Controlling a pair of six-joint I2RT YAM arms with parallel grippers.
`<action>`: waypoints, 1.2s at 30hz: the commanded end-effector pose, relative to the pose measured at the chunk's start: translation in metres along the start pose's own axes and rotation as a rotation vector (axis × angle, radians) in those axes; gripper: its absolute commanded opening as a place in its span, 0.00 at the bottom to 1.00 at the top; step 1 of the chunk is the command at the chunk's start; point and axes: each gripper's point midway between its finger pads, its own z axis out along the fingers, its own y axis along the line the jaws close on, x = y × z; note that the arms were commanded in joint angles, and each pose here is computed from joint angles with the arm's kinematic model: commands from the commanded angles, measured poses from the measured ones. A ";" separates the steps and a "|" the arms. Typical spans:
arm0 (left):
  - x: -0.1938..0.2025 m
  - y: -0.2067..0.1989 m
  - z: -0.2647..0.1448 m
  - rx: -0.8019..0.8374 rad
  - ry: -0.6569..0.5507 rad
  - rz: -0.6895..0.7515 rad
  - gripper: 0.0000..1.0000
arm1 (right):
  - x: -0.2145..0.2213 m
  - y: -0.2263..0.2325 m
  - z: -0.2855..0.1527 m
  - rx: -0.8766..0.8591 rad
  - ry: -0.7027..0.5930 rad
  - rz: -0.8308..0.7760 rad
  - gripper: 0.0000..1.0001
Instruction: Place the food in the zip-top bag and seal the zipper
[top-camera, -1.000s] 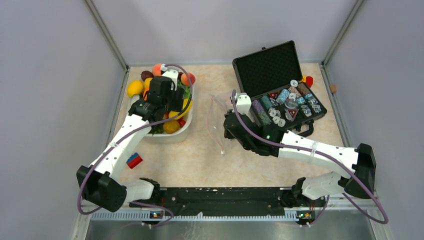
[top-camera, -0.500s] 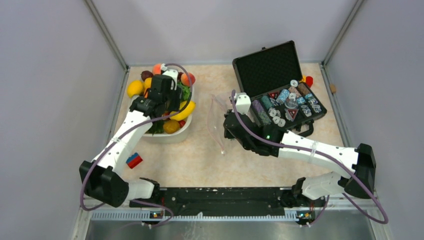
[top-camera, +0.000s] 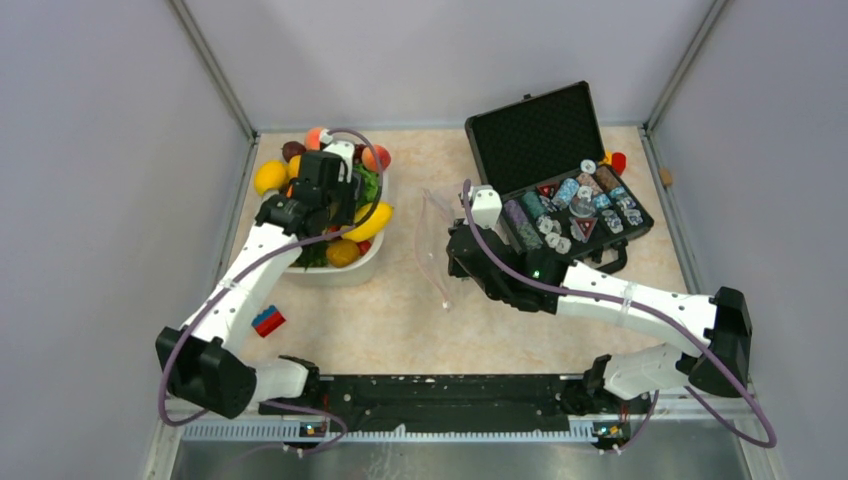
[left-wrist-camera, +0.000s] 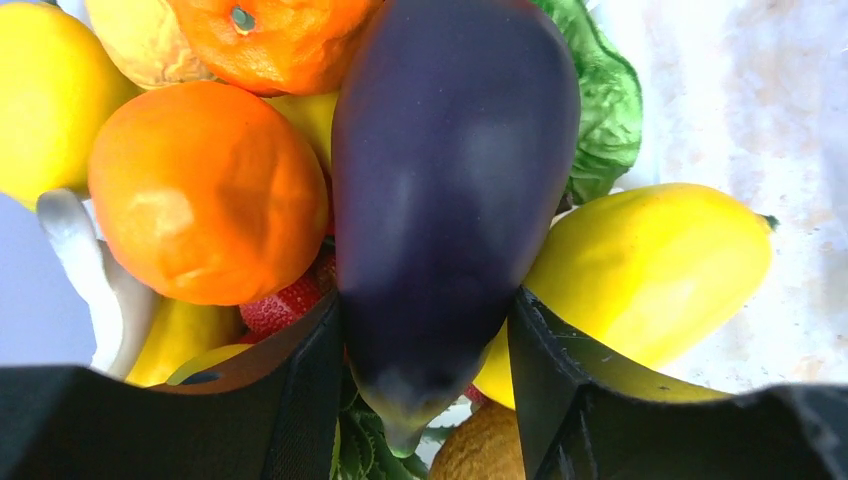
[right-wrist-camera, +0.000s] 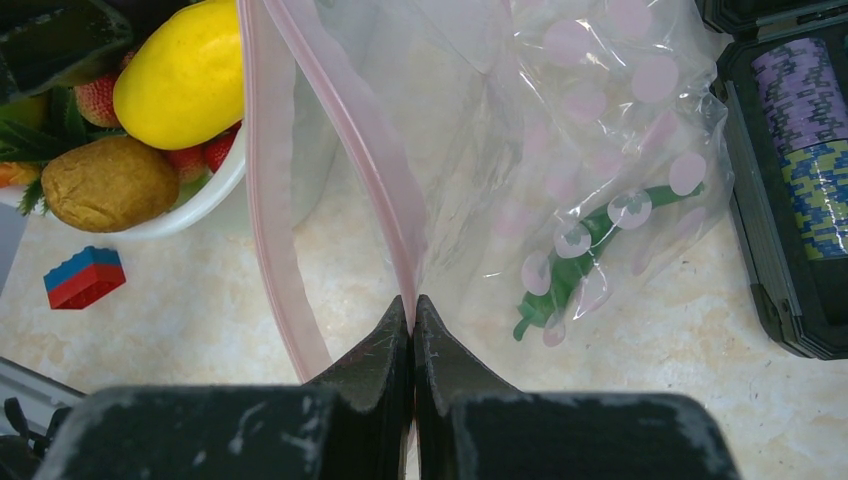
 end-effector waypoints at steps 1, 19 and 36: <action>-0.046 0.003 -0.041 0.050 -0.200 -0.058 0.30 | -0.016 0.003 0.000 -0.013 -0.052 0.048 0.00; -0.008 -0.095 -0.174 0.803 -0.238 -0.088 0.24 | -0.018 0.010 0.008 -0.006 -0.063 0.061 0.00; 0.034 -0.130 -0.167 0.955 -0.059 -0.114 0.25 | -0.023 0.016 0.010 -0.021 -0.073 0.080 0.00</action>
